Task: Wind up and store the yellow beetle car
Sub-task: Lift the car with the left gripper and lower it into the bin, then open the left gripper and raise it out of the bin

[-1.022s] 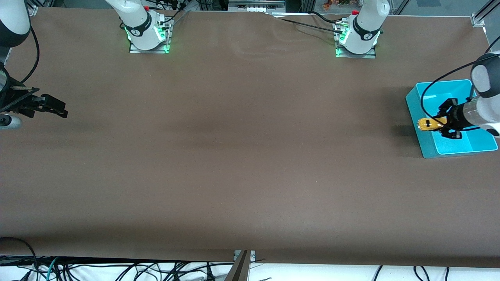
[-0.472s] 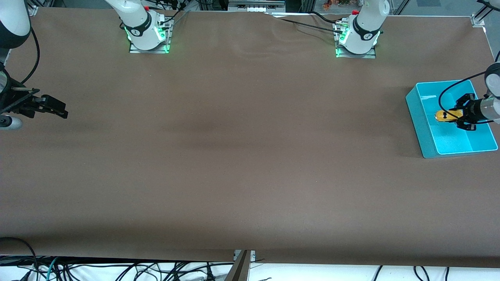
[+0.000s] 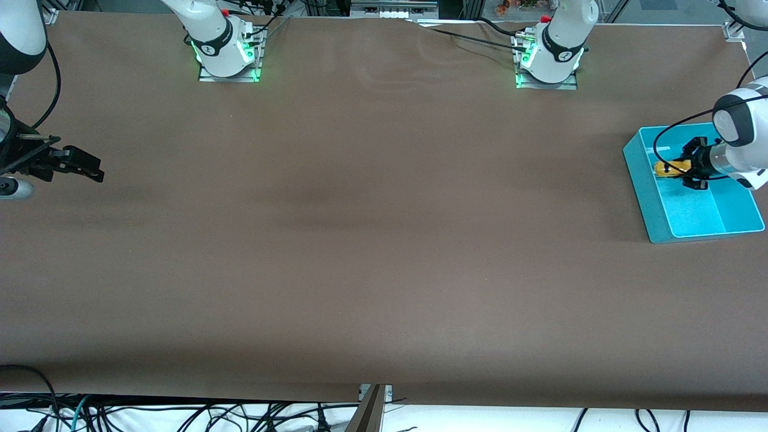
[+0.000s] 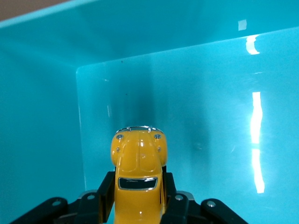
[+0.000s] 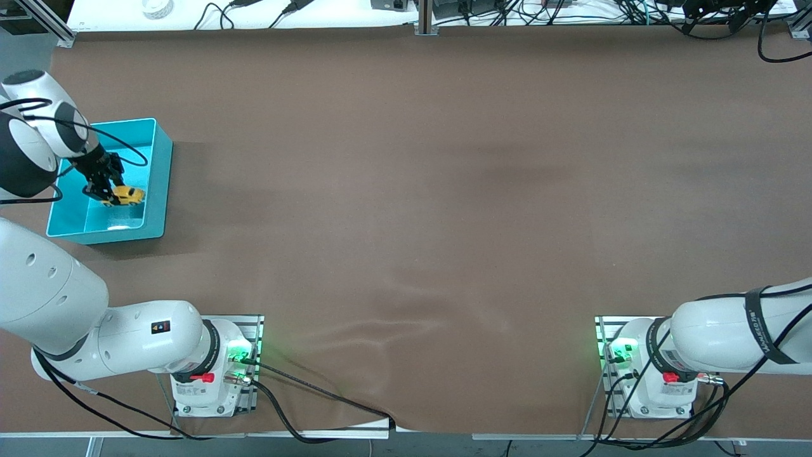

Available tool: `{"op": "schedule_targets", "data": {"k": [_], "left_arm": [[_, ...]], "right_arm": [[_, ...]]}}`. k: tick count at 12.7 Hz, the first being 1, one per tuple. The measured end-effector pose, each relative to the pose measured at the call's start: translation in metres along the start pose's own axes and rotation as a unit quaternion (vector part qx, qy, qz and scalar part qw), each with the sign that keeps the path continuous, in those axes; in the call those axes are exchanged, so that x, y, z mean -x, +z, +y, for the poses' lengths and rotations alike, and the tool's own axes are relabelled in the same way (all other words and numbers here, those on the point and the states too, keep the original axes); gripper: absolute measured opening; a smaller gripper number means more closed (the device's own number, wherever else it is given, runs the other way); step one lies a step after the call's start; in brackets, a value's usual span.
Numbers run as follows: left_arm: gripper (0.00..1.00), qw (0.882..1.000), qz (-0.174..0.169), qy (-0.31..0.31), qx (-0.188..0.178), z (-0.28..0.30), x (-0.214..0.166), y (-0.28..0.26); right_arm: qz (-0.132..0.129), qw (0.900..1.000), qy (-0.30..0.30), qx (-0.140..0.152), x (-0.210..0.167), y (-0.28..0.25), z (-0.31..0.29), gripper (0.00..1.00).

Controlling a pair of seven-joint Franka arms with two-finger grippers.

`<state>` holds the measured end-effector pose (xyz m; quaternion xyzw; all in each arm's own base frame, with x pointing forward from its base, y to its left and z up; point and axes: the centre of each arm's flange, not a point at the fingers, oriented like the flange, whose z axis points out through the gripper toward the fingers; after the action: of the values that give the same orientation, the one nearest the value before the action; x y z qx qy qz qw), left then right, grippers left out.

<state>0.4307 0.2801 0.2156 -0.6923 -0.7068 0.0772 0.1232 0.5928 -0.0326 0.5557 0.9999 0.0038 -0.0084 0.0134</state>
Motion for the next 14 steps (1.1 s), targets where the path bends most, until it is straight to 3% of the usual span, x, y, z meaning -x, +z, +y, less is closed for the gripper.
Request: {"op": "schedule_targets", "data": {"k": [7, 8, 11, 13, 14], "left_arm": [[0.45, 1.000, -0.001, -0.018, 0.021, -0.038, 0.003, 0.035], [0.49, 0.999, 0.000, -0.021, 0.024, -0.041, 0.001, 0.037], [0.81, 0.999, 0.004, -0.019, 0.037, -0.037, 0.000, 0.019], [1.00, 1.000, -0.003, -0.012, 0.022, -0.026, 0.000, -0.013], [1.00, 1.000, -0.007, -0.010, 0.013, -0.019, -0.003, -0.040]], "right_arm": [[0.000, 1.000, 0.000, 0.000, 0.000, 0.001, 0.000, 1.00], [0.000, 1.000, 0.000, 0.000, 0.000, 0.001, 0.000, 1.00], [0.000, 1.000, 0.000, 0.000, 0.000, 0.001, 0.000, 1.00], [0.000, 1.000, 0.000, 0.000, 0.000, 0.001, 0.000, 1.00], [0.000, 1.000, 0.000, 0.000, 0.000, 0.001, 0.000, 1.00]]}}
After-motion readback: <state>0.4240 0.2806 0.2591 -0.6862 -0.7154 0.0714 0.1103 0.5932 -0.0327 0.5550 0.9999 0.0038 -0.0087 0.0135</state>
